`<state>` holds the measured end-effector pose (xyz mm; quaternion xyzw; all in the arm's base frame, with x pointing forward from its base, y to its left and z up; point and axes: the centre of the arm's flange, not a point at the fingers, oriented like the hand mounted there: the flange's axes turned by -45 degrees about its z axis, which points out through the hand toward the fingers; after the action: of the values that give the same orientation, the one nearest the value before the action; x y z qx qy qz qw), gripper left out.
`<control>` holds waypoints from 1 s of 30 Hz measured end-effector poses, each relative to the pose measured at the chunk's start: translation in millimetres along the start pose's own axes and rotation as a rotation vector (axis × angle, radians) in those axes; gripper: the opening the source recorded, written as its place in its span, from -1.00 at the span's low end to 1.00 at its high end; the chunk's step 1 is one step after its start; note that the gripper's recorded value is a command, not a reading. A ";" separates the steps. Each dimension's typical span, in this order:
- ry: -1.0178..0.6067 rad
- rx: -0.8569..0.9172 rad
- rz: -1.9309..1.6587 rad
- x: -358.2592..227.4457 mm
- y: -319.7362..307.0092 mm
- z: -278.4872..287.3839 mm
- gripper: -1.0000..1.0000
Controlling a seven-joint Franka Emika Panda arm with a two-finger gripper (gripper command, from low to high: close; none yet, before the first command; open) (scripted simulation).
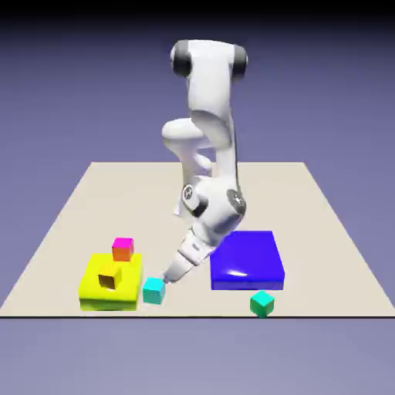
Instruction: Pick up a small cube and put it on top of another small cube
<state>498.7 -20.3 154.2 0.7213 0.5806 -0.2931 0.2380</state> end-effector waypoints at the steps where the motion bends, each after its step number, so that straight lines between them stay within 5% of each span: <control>1: -0.005 0.000 -0.004 0.3 0.2 0.8 0.00; 5: -0.006 -0.001 -0.003 11.0 1.1 49.6 0.00; 6: -0.005 0.000 -0.004 14.1 0.1 65.1 -1.00; 12: -0.005 0.004 -0.002 -0.9 0.2 0.8 -1.00; 18: -0.031 0.203 0.230 -124.9 -3.0 -7.8 -1.00; 21: -0.006 0.324 0.325 -178.7 -18.6 -7.9 -1.00; 27: -0.004 0.329 0.329 -164.6 -34.7 52.6 -1.00; 28: -0.004 0.329 0.329 -164.3 -35.2 53.9 1.00; 30: -0.005 0.327 0.328 -164.4 -35.0 53.9 1.00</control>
<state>431.3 -164.4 230.5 0.8343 0.3996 -0.3425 0.1640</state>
